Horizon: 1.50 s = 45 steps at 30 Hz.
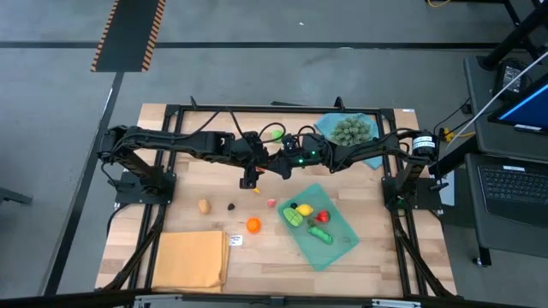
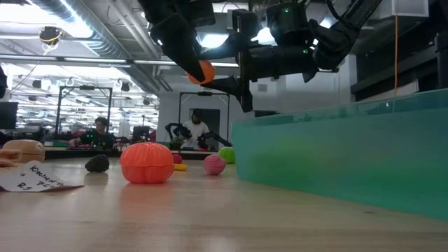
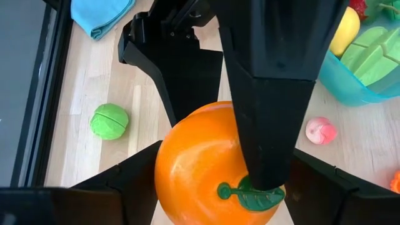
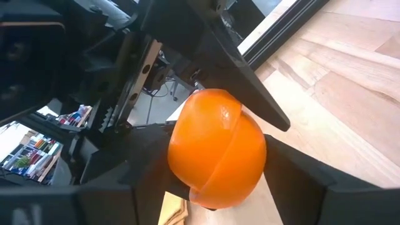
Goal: Pick and placing Produce into tupperware
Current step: Put the orange into the green bin
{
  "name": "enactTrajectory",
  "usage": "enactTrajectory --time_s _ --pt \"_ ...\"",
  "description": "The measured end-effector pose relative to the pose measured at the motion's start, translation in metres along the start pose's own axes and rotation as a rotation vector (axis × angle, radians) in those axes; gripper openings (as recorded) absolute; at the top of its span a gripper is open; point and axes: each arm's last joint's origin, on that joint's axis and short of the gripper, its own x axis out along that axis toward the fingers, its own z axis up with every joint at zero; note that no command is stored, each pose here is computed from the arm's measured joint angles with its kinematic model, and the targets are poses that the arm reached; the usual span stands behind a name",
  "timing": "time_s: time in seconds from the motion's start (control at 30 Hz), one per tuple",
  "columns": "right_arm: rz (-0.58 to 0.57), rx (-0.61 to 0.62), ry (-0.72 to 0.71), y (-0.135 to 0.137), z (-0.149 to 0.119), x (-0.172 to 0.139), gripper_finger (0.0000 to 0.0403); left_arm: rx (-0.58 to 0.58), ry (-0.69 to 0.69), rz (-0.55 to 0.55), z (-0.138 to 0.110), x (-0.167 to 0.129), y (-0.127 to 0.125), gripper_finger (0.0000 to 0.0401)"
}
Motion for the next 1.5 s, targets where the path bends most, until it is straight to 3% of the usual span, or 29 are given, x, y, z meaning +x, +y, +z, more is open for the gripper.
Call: enactTrajectory --time_s 0.33,0.73,1.07,1.5 --pt "0.024 0.002 0.019 0.0 0.001 0.0 0.0223 0.021 -0.005 0.001 0.0 -0.004 0.001 0.0285" --pt "0.094 -0.004 0.049 0.004 0.003 -0.001 0.0222 0.03 0.02 0.029 -0.011 -0.035 0.007 0.0286" --pt "0.142 -0.057 0.101 0.003 0.006 -0.005 0.0218 -0.073 -0.028 0.082 -0.022 -0.058 0.019 0.0286" --pt "0.065 -0.229 0.025 0.005 0.015 -0.061 0.0222 -0.18 -0.223 0.085 -0.069 -0.067 0.008 0.0286"
